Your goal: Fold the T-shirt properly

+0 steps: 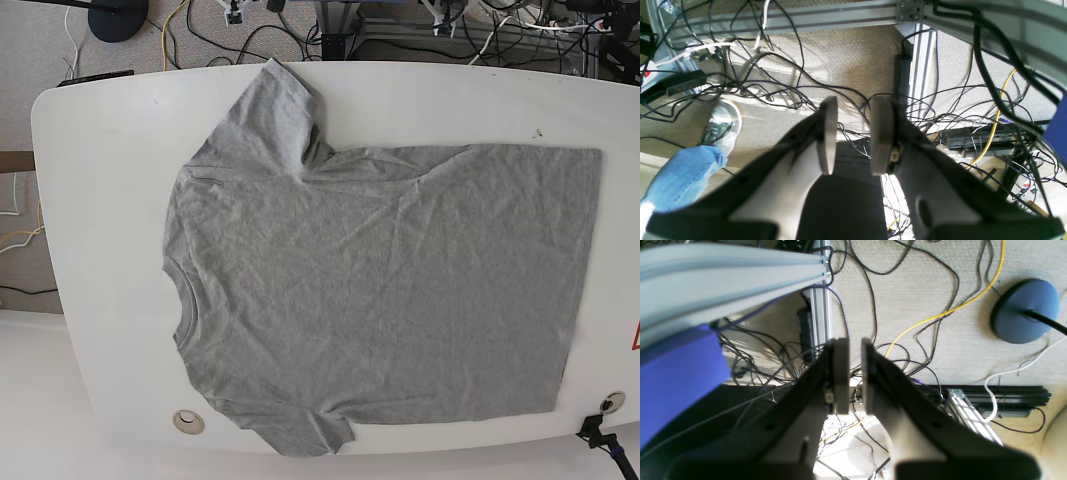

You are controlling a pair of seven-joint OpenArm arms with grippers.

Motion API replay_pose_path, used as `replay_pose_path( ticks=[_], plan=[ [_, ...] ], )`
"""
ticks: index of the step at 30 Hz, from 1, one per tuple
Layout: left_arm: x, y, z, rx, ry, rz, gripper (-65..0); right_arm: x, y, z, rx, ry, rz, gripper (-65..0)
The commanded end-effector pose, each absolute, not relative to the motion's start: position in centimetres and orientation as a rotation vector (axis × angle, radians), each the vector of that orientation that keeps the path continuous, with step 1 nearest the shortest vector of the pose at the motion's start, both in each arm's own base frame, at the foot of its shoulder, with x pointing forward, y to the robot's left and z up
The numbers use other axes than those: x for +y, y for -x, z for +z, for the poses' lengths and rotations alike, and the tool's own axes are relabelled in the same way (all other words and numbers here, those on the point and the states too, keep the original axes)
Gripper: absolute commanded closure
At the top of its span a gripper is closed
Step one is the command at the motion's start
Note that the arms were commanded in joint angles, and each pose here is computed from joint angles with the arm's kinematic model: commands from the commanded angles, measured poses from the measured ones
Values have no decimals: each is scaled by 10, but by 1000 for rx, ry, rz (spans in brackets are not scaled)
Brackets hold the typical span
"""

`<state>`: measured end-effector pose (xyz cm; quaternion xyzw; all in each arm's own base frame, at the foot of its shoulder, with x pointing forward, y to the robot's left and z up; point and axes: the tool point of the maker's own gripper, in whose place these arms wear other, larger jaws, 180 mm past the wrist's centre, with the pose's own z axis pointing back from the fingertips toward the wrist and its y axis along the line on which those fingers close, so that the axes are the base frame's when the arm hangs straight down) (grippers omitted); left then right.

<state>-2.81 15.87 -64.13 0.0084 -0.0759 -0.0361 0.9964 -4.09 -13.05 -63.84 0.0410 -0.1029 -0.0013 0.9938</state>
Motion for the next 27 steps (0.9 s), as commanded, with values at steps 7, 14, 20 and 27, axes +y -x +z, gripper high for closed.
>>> replay_pose_path(
  ticks=[7,14,20,27],
  plan=[
    [157,50,-614,-217,-14,-88,-159,-134,56,-609,-282,-87,19,-55],
    [151,55,-577,-298,-5,-103,-159,-128,63,-575,-353,-100,32,-55],
    [158,54,-540,-369,-12,-141,-159,-126,62,-533,-433,-104,38,-55],
    [148,41,-489,-475,5,-155,-162,-132,48,-476,-545,-88,43,-58]
  ],
)
